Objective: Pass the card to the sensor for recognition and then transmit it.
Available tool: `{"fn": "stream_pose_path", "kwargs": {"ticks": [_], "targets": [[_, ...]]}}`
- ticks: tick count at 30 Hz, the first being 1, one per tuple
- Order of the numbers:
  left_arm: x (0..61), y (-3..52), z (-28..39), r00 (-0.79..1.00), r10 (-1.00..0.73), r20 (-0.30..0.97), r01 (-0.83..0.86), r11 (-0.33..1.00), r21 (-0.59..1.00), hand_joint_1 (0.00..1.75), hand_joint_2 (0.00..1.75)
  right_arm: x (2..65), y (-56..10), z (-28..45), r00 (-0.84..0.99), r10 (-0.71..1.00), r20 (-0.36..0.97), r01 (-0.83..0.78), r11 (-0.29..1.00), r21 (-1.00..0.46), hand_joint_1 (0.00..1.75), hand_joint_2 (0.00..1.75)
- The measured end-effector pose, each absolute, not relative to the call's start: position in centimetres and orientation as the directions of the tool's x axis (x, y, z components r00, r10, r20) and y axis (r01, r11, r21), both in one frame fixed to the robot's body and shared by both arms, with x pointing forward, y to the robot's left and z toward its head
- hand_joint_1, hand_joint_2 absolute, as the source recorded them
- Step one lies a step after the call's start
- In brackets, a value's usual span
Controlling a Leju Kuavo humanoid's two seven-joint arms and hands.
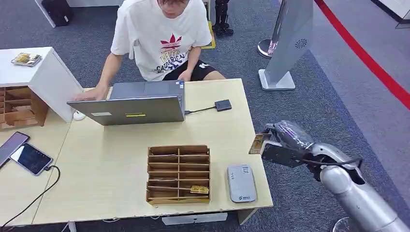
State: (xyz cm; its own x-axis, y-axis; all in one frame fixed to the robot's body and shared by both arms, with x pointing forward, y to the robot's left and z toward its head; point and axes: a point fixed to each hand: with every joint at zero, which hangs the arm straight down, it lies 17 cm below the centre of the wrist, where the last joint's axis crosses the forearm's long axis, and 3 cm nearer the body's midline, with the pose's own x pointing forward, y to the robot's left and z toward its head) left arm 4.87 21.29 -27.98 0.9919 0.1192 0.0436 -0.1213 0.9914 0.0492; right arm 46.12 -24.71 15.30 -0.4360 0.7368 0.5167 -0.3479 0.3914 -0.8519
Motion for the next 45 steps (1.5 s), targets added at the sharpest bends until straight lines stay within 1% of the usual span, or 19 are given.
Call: {"fn": "stream_pose_path", "kwargs": {"ticks": [8,19,28,31,39,45], "targets": [[4.9,21.3,-28.0,0.992,0.119,0.044,-0.121,0.992,0.046,0.0,0.0,45.2,-20.9,15.0,-0.524,0.73,0.439,-0.371,0.269,-0.889,1.75,1.75],[4.9,21.4,-28.0,0.992,0.119,0.045,-0.121,0.991,0.048,0.0,0.0,44.6,-19.2,14.7,-0.562,0.714,0.418,-0.383,0.223,-0.896,1.75,1.75],[4.9,21.4,-28.0,0.992,0.118,0.045,-0.12,0.992,0.047,0.0,0.0,43.4,-18.4,14.1,-0.582,0.688,0.433,-0.438,0.183,-0.88,1.75,1.75],[4.9,21.5,-28.0,0.992,0.117,0.045,-0.12,0.992,0.045,0.0,0.0,42.9,-17.9,14.1,-0.599,0.675,0.431,-0.455,0.155,-0.877,1.75,1.75],[4.8,21.3,-28.0,0.993,0.114,0.04,-0.115,0.993,0.039,0.0,0.0,42.2,-16.8,12.7,-0.628,0.684,0.371,-0.469,0.047,-0.882,1.75,1.75],[4.8,21.5,-28.0,0.993,0.113,0.038,-0.115,0.993,0.04,0.0,0.0,41.5,-16.6,11.4,-0.638,0.684,0.354,-0.484,0.0,-0.875,1.75,1.75]]}}
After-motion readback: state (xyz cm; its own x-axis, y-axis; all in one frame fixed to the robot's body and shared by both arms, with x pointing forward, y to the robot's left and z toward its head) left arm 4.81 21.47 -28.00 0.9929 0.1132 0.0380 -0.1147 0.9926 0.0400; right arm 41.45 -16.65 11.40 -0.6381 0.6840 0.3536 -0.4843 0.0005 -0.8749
